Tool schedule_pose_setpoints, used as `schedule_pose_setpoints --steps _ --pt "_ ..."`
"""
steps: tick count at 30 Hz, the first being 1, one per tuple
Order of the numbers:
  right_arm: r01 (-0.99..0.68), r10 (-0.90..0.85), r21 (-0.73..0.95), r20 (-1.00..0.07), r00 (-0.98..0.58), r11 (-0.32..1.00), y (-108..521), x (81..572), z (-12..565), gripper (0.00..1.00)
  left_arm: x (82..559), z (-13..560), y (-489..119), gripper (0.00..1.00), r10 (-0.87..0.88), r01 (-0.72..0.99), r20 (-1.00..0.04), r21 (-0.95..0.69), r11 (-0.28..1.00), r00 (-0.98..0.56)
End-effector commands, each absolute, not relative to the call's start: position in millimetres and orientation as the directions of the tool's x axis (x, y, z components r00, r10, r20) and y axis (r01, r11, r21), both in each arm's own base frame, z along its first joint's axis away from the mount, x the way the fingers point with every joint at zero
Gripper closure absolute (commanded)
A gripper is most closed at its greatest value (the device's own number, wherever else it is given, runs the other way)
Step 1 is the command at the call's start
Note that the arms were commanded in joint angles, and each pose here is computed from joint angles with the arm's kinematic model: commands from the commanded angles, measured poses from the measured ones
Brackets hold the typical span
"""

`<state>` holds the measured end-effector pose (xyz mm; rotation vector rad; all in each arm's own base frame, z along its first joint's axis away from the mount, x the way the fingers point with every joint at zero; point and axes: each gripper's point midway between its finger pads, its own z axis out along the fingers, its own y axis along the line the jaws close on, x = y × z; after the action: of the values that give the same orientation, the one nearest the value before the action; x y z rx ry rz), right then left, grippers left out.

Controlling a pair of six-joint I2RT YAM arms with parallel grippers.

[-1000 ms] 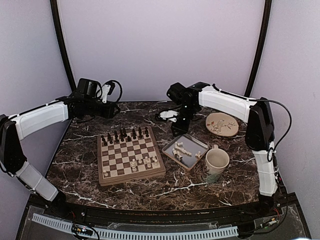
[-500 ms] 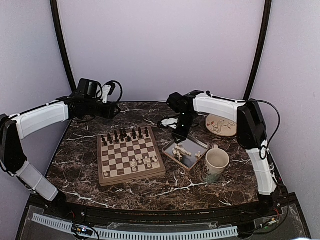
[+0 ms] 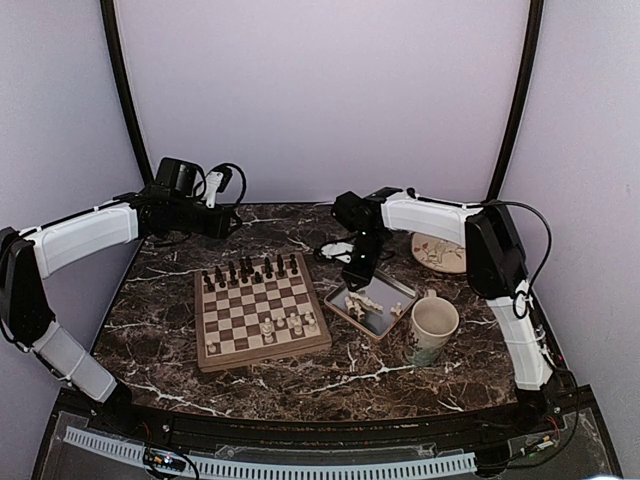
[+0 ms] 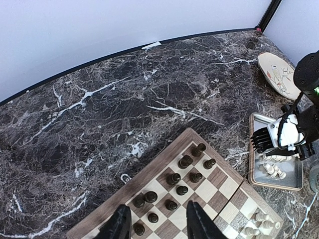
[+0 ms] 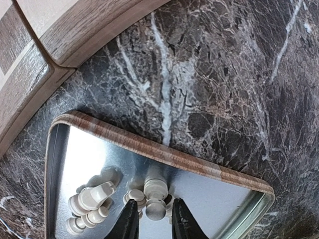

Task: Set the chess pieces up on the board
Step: Pick up the chess pile from the storage box.

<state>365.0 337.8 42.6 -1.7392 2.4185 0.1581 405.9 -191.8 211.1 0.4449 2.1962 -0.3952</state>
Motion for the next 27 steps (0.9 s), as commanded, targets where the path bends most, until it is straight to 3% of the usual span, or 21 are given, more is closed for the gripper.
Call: schedule_pose_setpoints --steps 1,11,27 --pt "-0.948 -0.926 -0.014 -0.221 -0.306 0.317 349 370 44 0.79 408 219 -192 0.60 0.169 0.448 -0.798 -0.138 0.883 -0.578" --pt "-0.948 -0.925 -0.016 -0.227 -0.305 0.317 348 369 51 0.96 408 217 -194 0.60 0.171 0.454 -0.792 -0.146 0.879 -0.586" --pt "-0.939 -0.911 -0.075 -0.279 -0.304 0.336 343 371 89 0.97 407 211 -198 0.60 0.176 0.464 -0.779 -0.162 0.871 -0.601"
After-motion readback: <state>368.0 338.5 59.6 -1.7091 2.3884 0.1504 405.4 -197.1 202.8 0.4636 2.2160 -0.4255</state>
